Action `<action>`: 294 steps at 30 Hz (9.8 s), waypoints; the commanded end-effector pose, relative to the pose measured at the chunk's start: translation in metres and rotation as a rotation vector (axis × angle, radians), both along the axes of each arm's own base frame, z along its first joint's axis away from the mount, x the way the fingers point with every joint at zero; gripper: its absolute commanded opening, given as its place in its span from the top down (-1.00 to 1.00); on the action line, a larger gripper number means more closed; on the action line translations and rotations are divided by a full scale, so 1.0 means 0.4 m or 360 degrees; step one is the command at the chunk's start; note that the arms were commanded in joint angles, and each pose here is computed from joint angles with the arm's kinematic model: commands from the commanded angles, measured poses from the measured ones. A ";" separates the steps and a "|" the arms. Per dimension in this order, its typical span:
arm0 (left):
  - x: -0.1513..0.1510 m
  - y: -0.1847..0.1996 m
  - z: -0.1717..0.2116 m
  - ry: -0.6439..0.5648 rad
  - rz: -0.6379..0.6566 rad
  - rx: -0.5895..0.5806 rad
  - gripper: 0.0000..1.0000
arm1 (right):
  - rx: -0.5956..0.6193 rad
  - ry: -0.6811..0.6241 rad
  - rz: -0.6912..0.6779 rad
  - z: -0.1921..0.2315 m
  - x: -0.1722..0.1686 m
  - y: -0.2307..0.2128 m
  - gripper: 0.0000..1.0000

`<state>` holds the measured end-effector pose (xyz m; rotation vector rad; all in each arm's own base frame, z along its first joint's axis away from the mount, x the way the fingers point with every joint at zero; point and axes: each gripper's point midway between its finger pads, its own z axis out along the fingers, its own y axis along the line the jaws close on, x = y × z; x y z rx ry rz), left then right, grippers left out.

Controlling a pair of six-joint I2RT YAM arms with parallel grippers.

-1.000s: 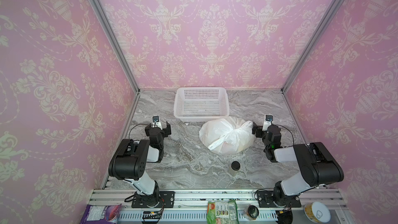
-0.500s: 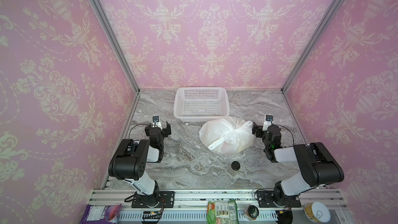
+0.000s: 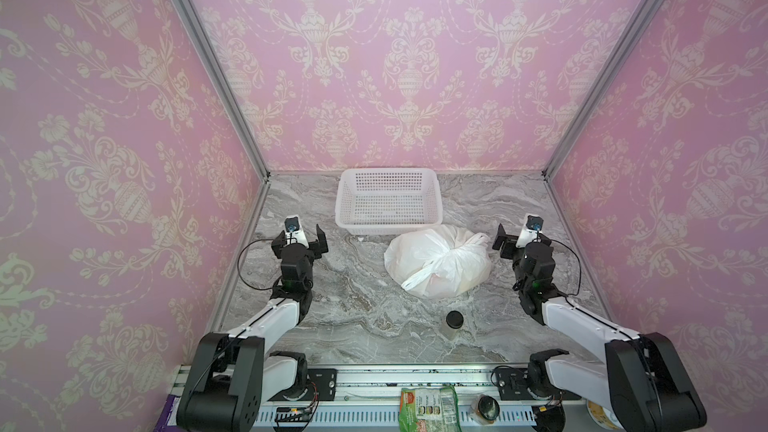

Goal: Untie the knot of the plastic bag and take out the fruit

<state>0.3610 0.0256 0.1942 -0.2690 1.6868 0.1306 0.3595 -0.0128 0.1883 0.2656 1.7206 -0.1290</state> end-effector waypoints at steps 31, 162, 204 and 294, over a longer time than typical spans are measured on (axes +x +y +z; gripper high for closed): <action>-0.144 -0.400 0.168 0.0144 -0.1049 -0.0475 -0.84 | 0.0796 0.0219 0.0216 0.139 -0.108 0.101 -1.00; -0.269 -0.144 0.011 0.0264 -0.0113 -0.0100 1.00 | 0.0328 0.0274 0.0752 -0.041 -0.088 0.581 1.00; -0.281 -0.155 0.001 0.0318 -0.0212 -0.0224 -0.45 | 0.0217 0.0724 0.1106 -0.018 -0.001 0.691 -0.87; -0.387 -0.525 0.056 0.0718 -0.1164 -0.0767 1.00 | 0.0563 0.0361 0.0402 0.028 0.064 0.519 1.00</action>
